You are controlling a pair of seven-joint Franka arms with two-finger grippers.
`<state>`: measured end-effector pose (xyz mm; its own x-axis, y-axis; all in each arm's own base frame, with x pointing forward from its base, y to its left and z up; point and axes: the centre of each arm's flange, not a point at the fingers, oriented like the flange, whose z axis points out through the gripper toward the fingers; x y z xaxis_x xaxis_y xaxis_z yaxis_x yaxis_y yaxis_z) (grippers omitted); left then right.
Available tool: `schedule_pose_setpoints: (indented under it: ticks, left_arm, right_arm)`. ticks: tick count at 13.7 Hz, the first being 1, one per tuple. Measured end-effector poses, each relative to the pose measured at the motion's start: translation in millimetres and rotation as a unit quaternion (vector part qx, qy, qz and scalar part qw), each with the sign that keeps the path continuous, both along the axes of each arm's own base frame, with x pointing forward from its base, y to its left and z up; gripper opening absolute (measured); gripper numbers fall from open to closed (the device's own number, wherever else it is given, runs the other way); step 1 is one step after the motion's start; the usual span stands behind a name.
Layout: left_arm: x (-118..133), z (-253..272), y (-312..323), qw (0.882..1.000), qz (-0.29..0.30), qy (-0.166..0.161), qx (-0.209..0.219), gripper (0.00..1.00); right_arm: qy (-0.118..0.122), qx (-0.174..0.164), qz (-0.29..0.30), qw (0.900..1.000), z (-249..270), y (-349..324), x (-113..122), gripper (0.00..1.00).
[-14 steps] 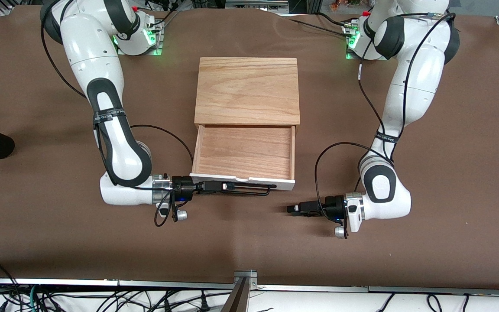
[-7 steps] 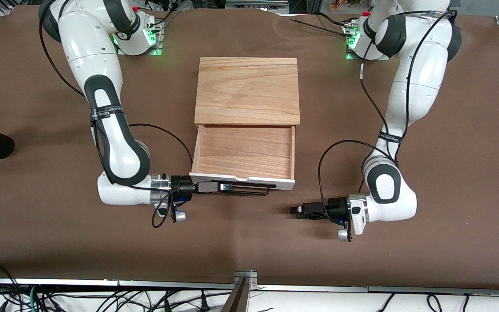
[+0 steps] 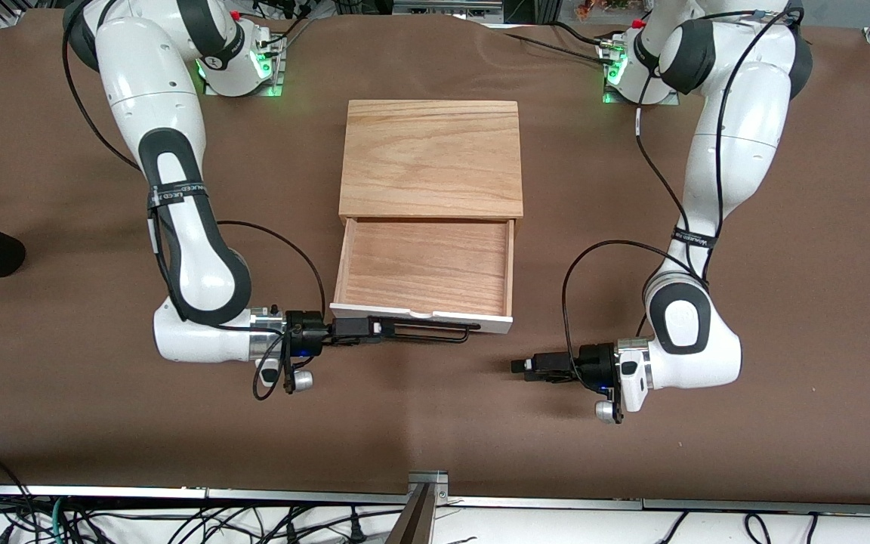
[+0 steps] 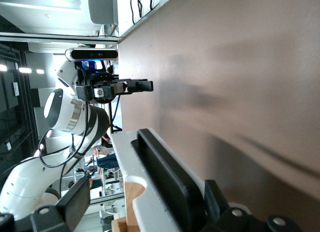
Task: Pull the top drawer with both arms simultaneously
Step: 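Open both grippers and release the handle ends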
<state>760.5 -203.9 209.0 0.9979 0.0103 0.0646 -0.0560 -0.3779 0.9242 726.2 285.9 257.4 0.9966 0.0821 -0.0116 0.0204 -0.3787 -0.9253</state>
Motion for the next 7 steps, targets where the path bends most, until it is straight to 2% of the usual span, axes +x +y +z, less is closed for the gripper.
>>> schedule_pose_setpoints:
  ticks: [3,7]
  left_arm:
    - [-0.1,-0.1,0.0,1.000,0.000,0.000,0.000,1.00]
    - [-0.2,-0.4,0.1,1.000,-0.001,0.000,0.002,1.00]
  right_arm:
    - [-0.028,-0.028,0.019,0.999,-8.3,-14.8,2.5,1.00]
    - [-0.047,-0.073,0.041,0.995,-8.4,-28.7,5.2,1.00]
